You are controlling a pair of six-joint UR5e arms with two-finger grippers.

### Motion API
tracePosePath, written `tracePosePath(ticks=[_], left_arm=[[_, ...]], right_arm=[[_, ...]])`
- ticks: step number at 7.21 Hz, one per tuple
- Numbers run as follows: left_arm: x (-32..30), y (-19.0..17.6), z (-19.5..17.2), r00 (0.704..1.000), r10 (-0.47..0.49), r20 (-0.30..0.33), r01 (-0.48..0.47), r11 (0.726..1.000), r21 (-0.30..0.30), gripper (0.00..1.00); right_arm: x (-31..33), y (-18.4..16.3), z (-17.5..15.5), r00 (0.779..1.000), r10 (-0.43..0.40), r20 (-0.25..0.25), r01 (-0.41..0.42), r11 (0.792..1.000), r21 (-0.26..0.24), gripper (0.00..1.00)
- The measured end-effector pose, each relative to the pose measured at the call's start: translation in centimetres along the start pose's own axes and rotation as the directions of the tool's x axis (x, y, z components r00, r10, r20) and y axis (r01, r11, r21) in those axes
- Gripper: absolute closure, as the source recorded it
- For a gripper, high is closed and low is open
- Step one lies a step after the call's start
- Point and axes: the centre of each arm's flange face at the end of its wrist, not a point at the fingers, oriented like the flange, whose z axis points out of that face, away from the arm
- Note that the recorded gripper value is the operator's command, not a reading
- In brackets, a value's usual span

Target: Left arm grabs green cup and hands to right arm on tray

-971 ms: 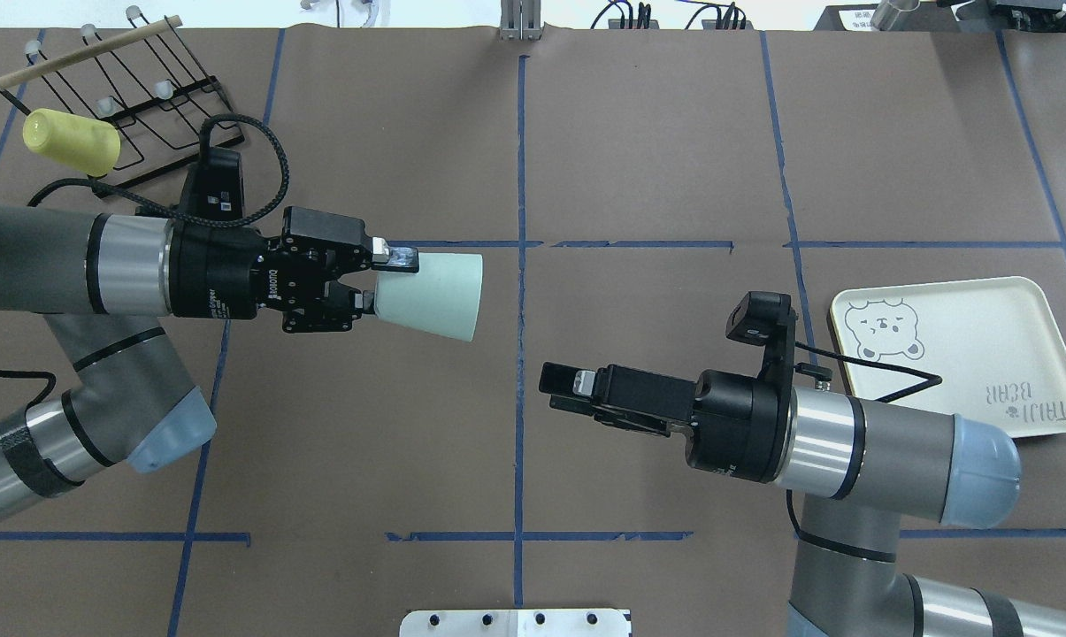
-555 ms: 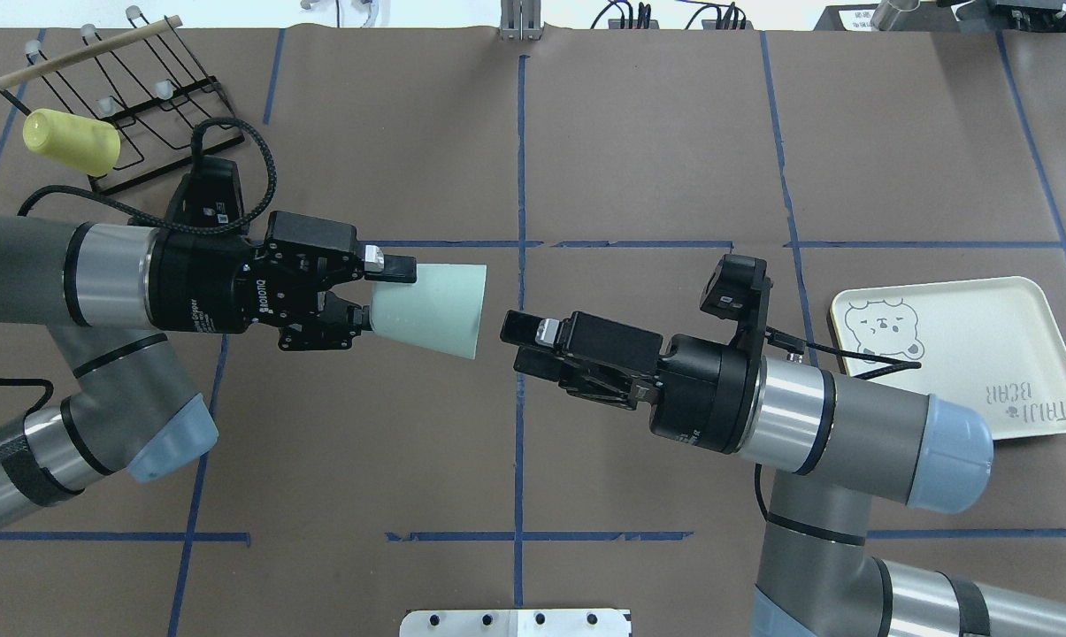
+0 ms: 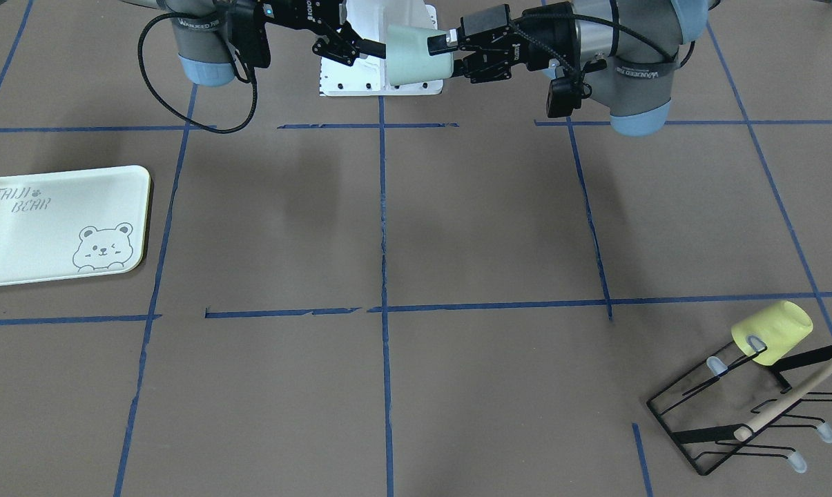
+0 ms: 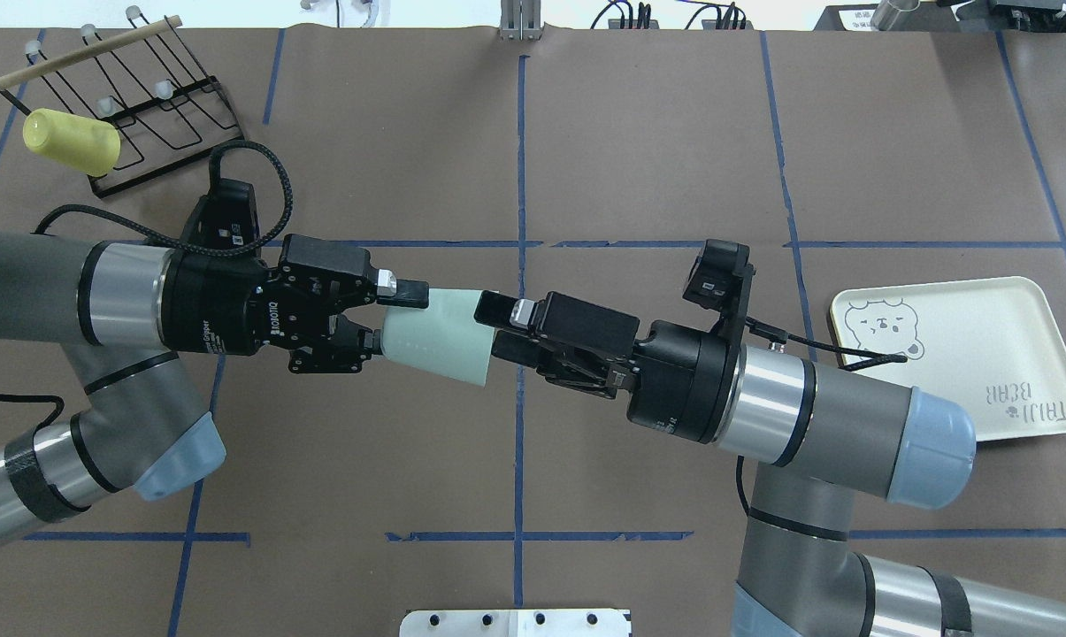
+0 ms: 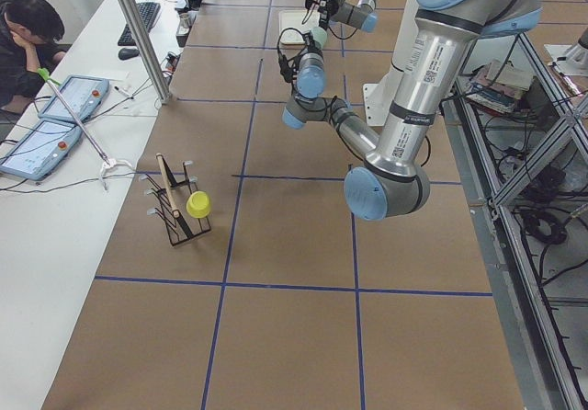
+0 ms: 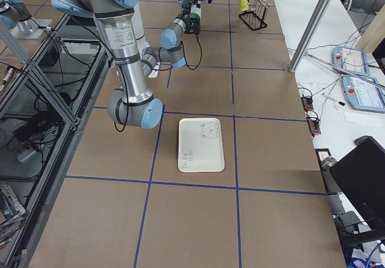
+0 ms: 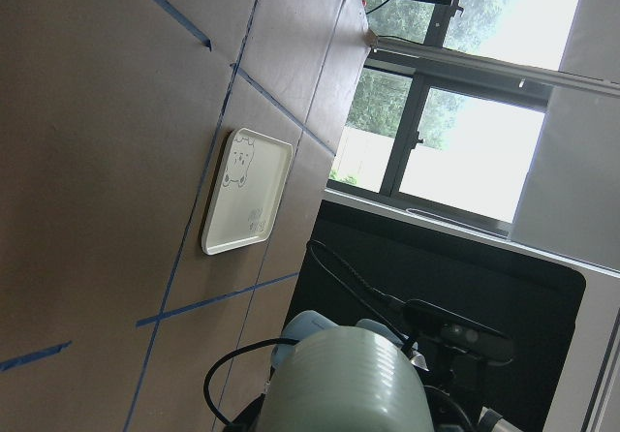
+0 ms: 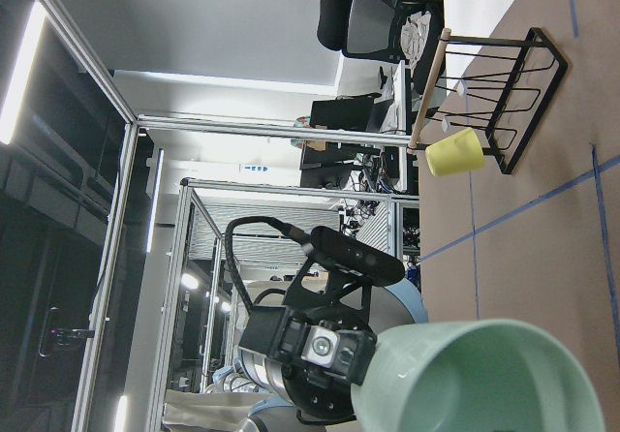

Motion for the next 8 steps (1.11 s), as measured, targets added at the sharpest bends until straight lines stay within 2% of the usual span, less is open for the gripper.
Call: tracePosePath(ticks=[4, 5, 6, 7, 8], left_arm=[[-0.5, 1.4, 1.2, 0.999, -0.041, -0.001, 0.041, 0.999, -0.034, 0.64], [-0.5, 1.6, 1.5, 0.999, -0.043, -0.003, 0.043, 0.998, -0.04, 0.64], [-0.5, 1.8, 1.7, 0.999, -0.044, -0.004, 0.044, 0.998, -0.044, 0.64], [-0.6, 1.9, 1.8, 0.999, -0.045, -0.004, 0.045, 0.998, -0.047, 0.64], [-0.5, 2.0, 1.8, 0.999, -0.046, -0.005, 0.045, 0.998, -0.049, 0.64]], right_arm=[[-0.2, 0.0, 0.3, 1.0, 0.008, 0.001, -0.008, 1.0, 0.005, 0.07], [-0.2, 0.0, 0.3, 1.0, 0.009, 0.001, -0.009, 1.0, 0.005, 0.19], [-0.2, 0.0, 0.4, 1.0, 0.014, -0.003, -0.014, 1.0, 0.006, 0.42], [-0.1, 0.0, 0.5, 0.999, 0.031, -0.015, -0.031, 0.999, 0.009, 0.56], [0.0, 0.0, 0.6, 0.998, 0.053, -0.027, -0.052, 0.999, 0.012, 0.59]])
